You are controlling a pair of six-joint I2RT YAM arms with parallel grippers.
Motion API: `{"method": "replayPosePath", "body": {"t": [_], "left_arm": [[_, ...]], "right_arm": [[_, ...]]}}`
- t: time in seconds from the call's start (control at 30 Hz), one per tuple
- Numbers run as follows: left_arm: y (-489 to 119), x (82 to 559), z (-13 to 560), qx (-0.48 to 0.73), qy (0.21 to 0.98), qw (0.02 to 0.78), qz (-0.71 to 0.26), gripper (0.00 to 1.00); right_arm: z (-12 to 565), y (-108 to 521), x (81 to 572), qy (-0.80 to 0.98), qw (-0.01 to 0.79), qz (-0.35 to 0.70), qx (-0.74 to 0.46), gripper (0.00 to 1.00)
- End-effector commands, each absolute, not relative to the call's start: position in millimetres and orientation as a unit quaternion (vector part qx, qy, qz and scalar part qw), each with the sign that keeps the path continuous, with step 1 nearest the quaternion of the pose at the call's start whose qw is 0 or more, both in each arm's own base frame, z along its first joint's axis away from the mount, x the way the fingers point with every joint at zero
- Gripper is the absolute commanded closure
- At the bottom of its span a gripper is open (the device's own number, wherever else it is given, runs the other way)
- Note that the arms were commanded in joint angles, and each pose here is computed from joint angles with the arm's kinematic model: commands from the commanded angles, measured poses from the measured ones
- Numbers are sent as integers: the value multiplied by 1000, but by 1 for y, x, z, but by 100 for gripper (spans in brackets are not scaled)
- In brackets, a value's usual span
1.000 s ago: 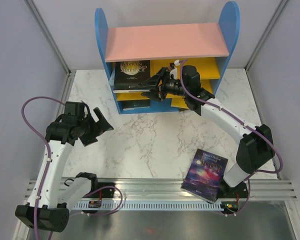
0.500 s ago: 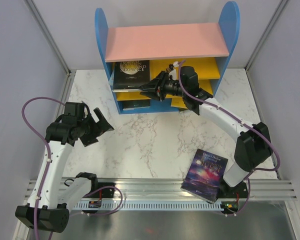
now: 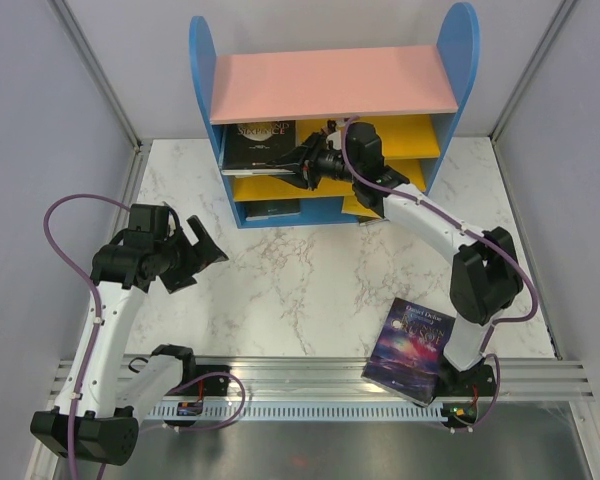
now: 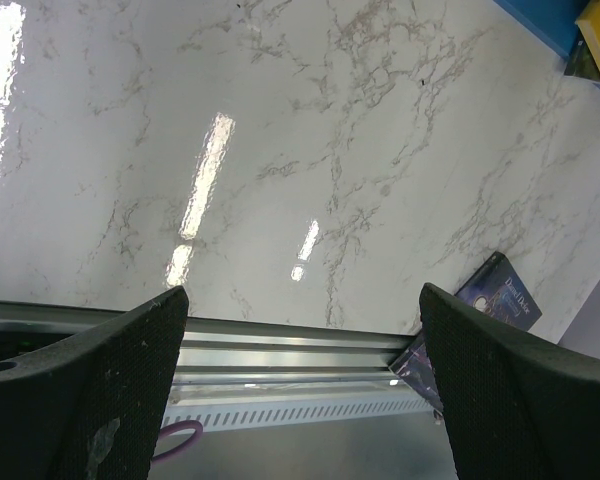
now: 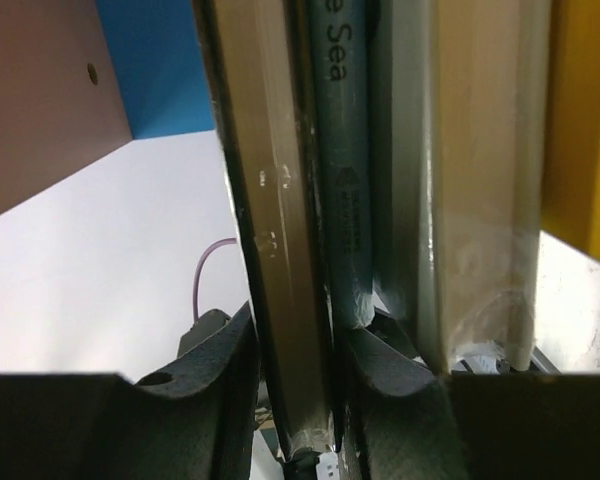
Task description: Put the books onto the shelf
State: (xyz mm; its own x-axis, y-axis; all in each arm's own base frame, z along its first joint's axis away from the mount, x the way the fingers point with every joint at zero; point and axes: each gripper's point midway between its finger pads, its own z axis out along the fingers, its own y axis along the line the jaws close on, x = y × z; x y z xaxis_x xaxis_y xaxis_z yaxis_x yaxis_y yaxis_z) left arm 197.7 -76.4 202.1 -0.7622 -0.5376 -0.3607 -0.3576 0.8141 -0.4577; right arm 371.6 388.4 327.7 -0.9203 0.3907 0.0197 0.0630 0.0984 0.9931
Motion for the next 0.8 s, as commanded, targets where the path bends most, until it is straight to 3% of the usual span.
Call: {"method": "replayPosePath", "body": {"t": [0.0,0.13,0.27,0.4,0.77], "left_arm": [[-76,203,210,-227,919,264,-186,2],[-76,203,210,-229,919,263,-185,2],[-77,204,208,-228,919,261,-186,2],[-77,204,208,-229,919,260,-187,2],[-79,202,207,-232,918,259,-192,2]], "right_arm": [[356,393,383,702,151,681,143,64],[352,389,377,704,148,680,144,60],[344,383,366,711,144,673,145,44],[341,380,360,714,142,671,141,38],[350,375,354,713,150,672,134,42]]}}
